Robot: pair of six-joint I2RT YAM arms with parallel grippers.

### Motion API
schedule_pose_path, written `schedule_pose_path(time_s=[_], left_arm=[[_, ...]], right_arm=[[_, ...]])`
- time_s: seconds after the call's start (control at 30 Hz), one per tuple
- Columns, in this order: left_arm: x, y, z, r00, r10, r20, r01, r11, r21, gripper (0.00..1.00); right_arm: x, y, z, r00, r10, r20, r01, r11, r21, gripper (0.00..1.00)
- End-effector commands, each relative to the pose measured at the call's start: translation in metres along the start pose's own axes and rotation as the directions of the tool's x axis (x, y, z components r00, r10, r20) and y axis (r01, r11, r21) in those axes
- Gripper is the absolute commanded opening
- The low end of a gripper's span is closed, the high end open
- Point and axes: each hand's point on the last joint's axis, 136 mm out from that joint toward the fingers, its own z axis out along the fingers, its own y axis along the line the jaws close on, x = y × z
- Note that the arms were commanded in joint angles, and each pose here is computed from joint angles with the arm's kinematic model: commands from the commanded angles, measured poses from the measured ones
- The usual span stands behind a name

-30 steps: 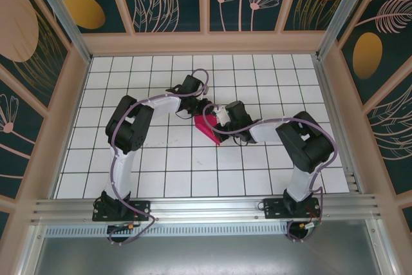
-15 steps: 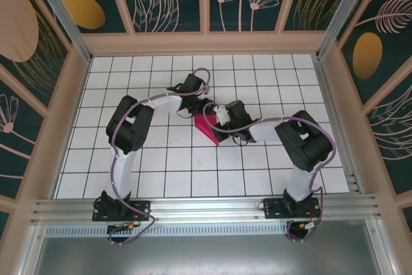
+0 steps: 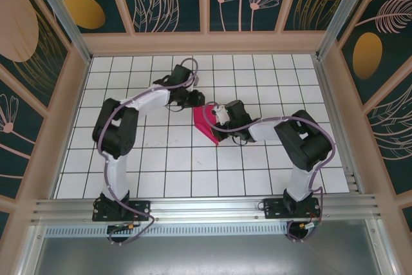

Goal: Fold a paper plane with a square sheet of paper (fold left side to right side)
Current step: Third fold the triangle at the center of the table.

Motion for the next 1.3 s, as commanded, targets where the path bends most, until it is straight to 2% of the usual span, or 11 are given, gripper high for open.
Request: schedule_pose_path(time_s=[0.0, 0.23, 0.7, 1.07, 1.27], left_arm=[[0.015, -0.024, -0.025, 1.0, -0.013, 0.025, 0.009, 0.991, 0.13, 0.29], [0.051, -0.041, -0.029, 0.997, -0.073, -0.017, 0.074, 0.947, 0.312, 0.23], [0.068, -0.026, 0.022, 0.989, -0.107, -0.098, 0.127, 0.962, 0.24, 0.2], [0.089, 0.002, 0.039, 0.983, -0.131, -0.131, 0.151, 0.977, 0.151, 0.19], [0.1, 0.014, 0.046, 0.979, -0.145, -0.146, 0.162, 0.98, 0.116, 0.19]], right_arm=[[0.044, -0.006, 0.009, 0.987, 0.051, -0.151, -0.049, 0.999, 0.016, 0.0], [0.045, -0.007, 0.01, 0.987, 0.049, -0.156, -0.047, 0.999, 0.016, 0.0], [0.045, -0.007, 0.011, 0.984, 0.046, -0.17, -0.043, 0.999, 0.019, 0.0], [0.046, -0.008, 0.012, 0.983, 0.044, -0.177, -0.04, 0.999, 0.024, 0.0], [0.036, -0.005, 0.011, 0.987, 0.046, -0.152, -0.045, 0.999, 0.01, 0.0]])
